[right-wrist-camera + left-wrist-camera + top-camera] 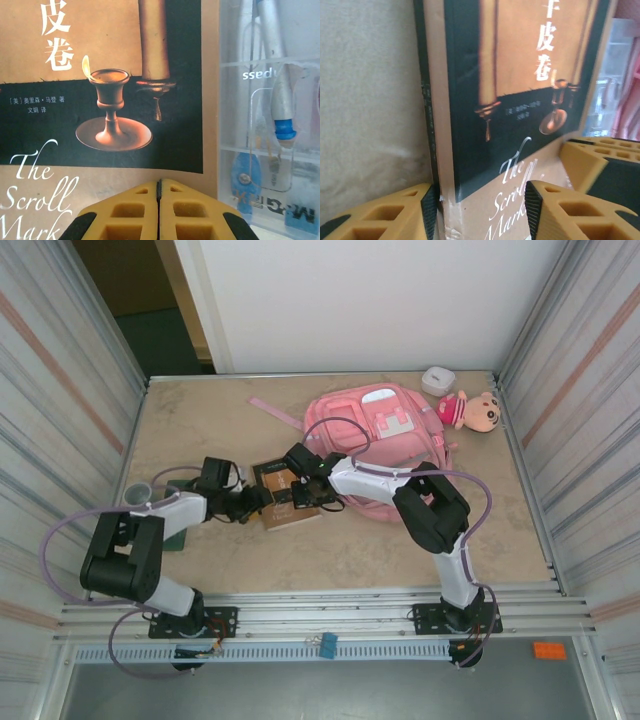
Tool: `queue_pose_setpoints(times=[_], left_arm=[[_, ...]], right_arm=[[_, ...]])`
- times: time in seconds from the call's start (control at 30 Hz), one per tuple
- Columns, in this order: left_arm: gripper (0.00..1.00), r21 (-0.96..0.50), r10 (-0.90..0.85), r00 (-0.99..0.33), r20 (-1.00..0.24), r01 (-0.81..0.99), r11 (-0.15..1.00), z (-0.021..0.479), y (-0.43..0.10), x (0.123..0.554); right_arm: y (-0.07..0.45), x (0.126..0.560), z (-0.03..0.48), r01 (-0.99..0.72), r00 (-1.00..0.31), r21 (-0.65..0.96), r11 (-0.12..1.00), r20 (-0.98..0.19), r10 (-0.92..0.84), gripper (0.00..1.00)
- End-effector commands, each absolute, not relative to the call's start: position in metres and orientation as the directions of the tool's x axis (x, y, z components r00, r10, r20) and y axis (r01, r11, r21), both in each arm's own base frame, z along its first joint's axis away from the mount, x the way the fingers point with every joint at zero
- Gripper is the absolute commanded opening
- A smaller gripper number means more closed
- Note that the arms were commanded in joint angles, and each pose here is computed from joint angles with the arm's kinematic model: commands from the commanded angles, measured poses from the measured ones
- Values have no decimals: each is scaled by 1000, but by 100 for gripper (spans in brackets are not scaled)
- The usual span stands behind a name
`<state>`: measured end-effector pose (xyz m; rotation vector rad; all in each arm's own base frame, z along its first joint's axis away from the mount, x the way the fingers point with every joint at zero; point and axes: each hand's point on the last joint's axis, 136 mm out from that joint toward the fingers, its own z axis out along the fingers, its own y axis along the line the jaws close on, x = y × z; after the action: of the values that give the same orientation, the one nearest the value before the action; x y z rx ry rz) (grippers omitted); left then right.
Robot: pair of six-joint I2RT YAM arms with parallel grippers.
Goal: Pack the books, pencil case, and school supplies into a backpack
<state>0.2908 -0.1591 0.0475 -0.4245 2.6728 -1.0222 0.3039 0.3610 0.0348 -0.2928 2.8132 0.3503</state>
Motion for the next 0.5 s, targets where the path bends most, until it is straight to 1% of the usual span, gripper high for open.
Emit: queue_pose_setpoints(times=[0.0,0.07,0.13,0.2,0.33,0.4,0.47], left_arm=[[51,-809,-296,-917,-267,46,586,132,-192,307],[53,-797,-304,-900,-313,75,600,142,-188,307],[54,-779,-314,-889,-334,73,623,136,-182,307],[54,-776,-319,-896,-308,43,629,119,-181,306],[53,-803,-328,-918,-225,-16,596,85,-187,310],[52,-820,-340,-921,-192,-40,572,76,-192,313],[52,-826,-341,-921,-189,-39,563,74,-196,315]], right_arm=[[360,285,21,-260,-946,208,943,-250,-206,5],[362,285,24,-263,-945,218,940,-256,-205,5],[364,284,24,-266,-945,229,936,-255,-206,5],[367,283,25,-271,-945,248,930,-253,-208,5],[371,281,24,-271,-946,272,923,-254,-203,4],[370,281,24,-267,-947,275,924,-252,-199,4],[368,279,24,-264,-948,275,924,-250,-196,4]])
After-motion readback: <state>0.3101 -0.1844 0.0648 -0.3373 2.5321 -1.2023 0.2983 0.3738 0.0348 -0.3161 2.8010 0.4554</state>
